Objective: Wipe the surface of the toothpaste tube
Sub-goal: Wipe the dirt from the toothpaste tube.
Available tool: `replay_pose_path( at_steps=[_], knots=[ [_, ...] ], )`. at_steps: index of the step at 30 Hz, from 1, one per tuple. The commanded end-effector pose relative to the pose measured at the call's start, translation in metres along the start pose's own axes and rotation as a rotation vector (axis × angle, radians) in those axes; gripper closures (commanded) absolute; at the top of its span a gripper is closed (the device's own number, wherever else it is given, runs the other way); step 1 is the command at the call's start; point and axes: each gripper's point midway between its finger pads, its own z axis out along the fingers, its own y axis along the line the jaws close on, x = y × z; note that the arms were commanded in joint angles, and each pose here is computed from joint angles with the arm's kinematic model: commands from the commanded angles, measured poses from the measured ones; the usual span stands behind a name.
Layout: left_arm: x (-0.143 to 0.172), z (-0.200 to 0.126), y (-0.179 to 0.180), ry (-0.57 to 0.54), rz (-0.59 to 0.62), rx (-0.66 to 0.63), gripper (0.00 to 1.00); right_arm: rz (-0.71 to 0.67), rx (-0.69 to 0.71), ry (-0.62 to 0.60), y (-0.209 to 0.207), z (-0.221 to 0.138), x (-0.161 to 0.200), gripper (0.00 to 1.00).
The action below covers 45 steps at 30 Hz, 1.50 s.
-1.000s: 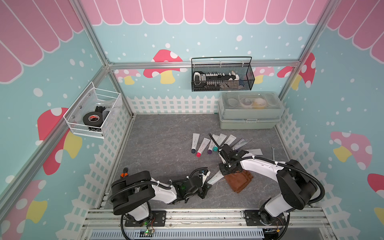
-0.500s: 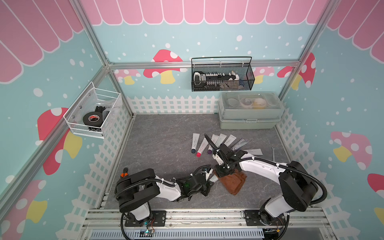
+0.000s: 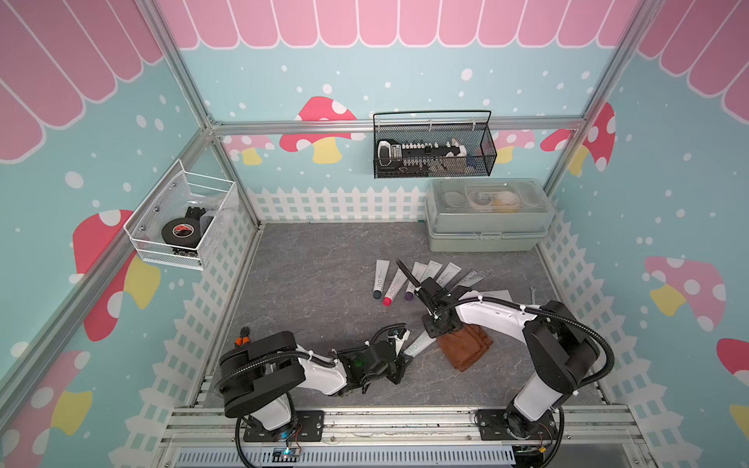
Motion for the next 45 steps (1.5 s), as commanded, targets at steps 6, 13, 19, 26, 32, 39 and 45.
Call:
replay_pose_path(
  at_steps=[6, 13, 19, 26, 32, 39, 45],
  knots=[
    [0.041, 0.003, 0.036, 0.147, -0.005, -0.144, 0.74, -0.060, -0.378, 0.082, 0.060, -0.020, 0.037, 0.89],
    [0.034, 0.009, 0.034, 0.149, 0.012, -0.144, 0.74, -0.092, -0.515, 0.089, 0.090, -0.033, 0.049, 0.88],
    [0.034, 0.003, 0.035, 0.142, 0.001, -0.146, 0.74, -0.056, -0.154, 0.133, 0.026, -0.002, 0.048, 0.89],
    [0.040, -0.006, 0.037, 0.134, -0.028, -0.133, 0.74, 0.020, 0.018, 0.156, -0.025, 0.017, 0.040, 0.89],
    [0.045, -0.006, 0.037, 0.142, -0.017, -0.138, 0.74, 0.025, 0.016, 0.169, -0.026, 0.028, 0.030, 0.89],
    [0.046, 0.002, 0.031, 0.165, 0.020, -0.144, 0.74, -0.033, -0.249, 0.121, 0.032, -0.004, 0.030, 0.89],
    [0.044, 0.005, 0.030, 0.171, 0.032, -0.147, 0.74, -0.089, -0.418, 0.107, 0.072, -0.032, 0.036, 0.88]
  ],
)
